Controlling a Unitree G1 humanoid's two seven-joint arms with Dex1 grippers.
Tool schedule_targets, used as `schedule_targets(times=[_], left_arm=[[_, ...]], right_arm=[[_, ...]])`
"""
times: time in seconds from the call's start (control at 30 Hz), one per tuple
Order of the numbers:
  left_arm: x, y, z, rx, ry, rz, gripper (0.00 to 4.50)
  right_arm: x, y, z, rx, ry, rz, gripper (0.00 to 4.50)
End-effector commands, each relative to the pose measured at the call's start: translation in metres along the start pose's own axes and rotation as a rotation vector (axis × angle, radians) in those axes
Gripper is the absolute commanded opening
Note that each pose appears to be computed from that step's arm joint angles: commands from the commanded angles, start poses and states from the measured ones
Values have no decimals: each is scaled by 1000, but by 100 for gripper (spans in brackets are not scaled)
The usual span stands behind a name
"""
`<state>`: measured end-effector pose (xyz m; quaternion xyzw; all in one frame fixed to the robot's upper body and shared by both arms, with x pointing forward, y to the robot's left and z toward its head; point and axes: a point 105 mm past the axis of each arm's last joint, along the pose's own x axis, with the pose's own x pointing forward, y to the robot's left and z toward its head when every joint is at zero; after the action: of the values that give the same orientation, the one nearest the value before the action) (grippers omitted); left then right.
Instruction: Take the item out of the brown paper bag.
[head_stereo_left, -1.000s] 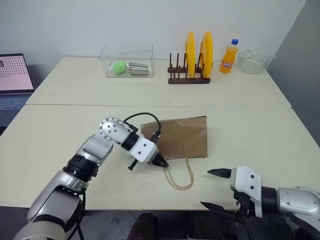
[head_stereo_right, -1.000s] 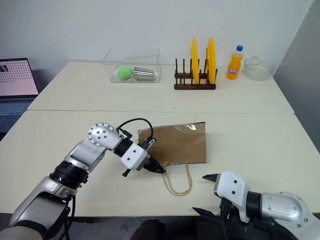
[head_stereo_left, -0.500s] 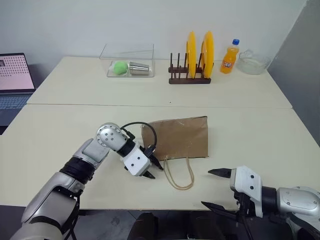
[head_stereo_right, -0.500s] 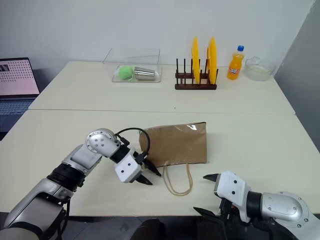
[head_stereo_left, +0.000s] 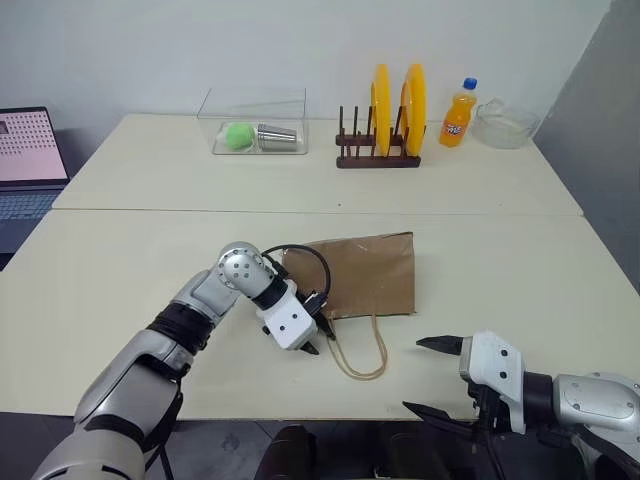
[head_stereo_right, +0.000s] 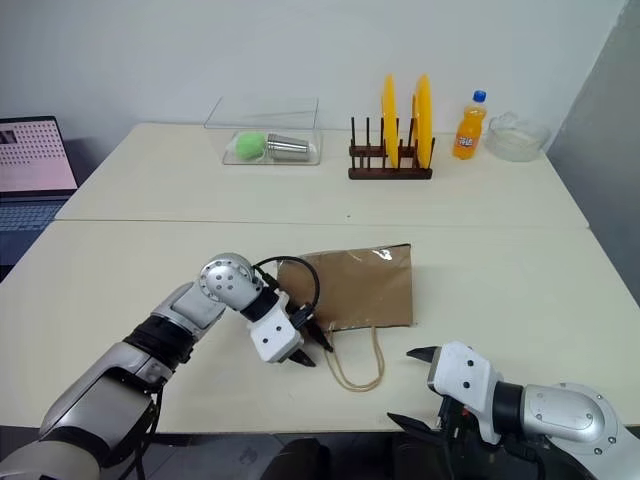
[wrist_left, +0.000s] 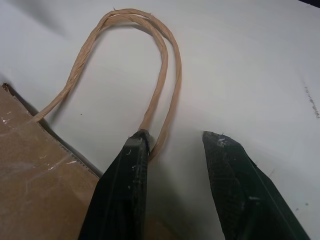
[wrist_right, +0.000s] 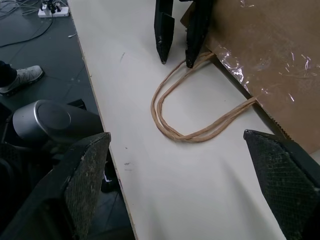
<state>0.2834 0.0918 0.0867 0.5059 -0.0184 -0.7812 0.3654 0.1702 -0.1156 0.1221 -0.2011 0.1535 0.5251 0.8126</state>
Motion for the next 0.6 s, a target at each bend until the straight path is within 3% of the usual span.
schedule_targets(times=[0.03, 0.6], left_arm=[[4, -3, -4, 12, 28, -53, 182], [15, -16, -14, -46, 94, -213, 182]], right_arm=[[0, 12, 17, -68, -50, 29, 450], [0, 13, 19, -71, -56, 35, 450]])
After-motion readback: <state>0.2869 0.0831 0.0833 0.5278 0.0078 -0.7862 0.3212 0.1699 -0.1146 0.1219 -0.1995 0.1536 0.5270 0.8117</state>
